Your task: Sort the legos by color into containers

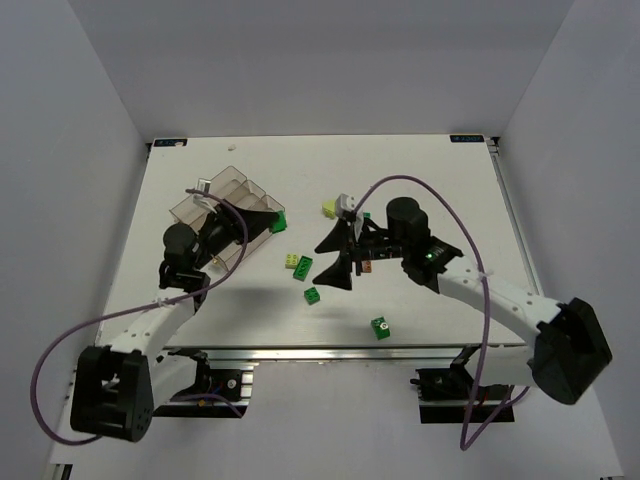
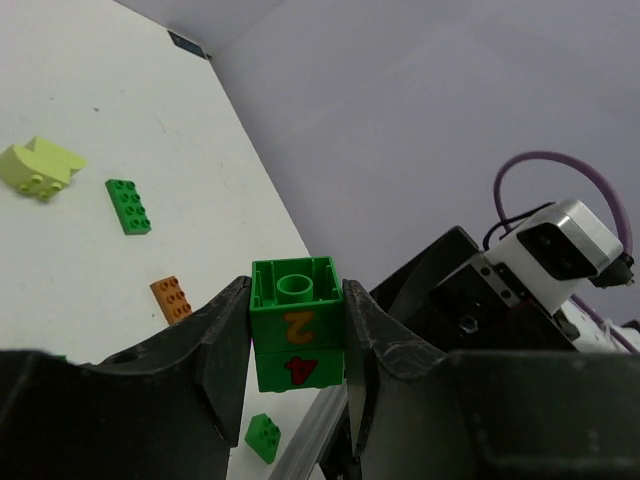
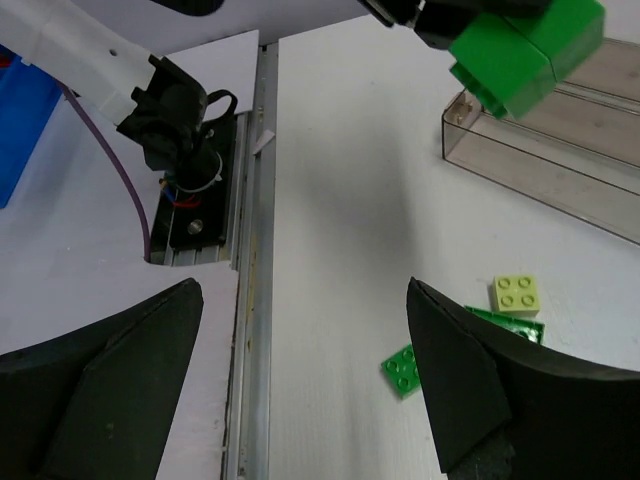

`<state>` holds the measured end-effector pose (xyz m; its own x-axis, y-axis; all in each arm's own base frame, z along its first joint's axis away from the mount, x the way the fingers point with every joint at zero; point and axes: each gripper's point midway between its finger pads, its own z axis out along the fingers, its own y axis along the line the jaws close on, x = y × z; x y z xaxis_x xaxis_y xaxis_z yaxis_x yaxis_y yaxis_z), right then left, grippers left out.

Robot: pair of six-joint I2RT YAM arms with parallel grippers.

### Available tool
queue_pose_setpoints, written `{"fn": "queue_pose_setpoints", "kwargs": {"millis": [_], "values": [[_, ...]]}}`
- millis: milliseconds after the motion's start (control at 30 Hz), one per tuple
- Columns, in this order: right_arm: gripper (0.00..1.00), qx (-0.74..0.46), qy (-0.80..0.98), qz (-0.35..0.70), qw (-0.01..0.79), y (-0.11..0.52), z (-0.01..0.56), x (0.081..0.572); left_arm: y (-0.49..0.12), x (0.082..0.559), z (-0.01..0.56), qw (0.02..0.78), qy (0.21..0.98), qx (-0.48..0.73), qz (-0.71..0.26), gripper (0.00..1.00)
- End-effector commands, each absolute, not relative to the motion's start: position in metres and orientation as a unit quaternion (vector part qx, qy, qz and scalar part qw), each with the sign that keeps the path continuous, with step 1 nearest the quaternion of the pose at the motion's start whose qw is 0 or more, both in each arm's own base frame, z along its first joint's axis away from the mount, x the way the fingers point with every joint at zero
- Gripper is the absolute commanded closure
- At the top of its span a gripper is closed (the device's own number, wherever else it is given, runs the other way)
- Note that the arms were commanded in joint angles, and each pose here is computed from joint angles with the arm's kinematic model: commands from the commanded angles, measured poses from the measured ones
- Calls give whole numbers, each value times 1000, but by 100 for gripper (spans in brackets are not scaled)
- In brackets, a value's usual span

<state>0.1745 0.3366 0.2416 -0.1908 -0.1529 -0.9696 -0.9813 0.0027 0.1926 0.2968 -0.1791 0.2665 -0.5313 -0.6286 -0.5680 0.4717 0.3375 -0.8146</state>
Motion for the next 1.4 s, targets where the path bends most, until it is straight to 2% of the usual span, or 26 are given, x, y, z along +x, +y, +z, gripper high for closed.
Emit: {"fn": "queue_pose_setpoints", "kwargs": {"millis": [0,67,300,367,433,600,1100,1267,1367], "values": [[13,-482,541,566,394,357,273,171,-191,290,298,516,603,6,-609,100],[14,-473,534,583,389,358,273,168,-195,281,310,514,571,25,-640,100],[13,-423,537,604,410,355,288,172,-204,276,321,517,541,60,-661,100],[13,-399,531,614,427,349,292,175,-202,259,325,514,509,67,-687,100],[14,-366,548,629,412,344,289,177,-198,243,336,526,471,82,-704,100],[16,-352,544,646,402,344,295,175,-199,222,336,526,443,97,-719,100],[21,-337,587,625,388,375,268,221,-210,211,337,511,440,120,-729,100],[30,-340,575,652,359,386,272,222,-211,213,333,505,446,117,-730,100],[31,-334,575,664,341,387,271,220,-212,215,331,503,449,115,-730,100]]}}
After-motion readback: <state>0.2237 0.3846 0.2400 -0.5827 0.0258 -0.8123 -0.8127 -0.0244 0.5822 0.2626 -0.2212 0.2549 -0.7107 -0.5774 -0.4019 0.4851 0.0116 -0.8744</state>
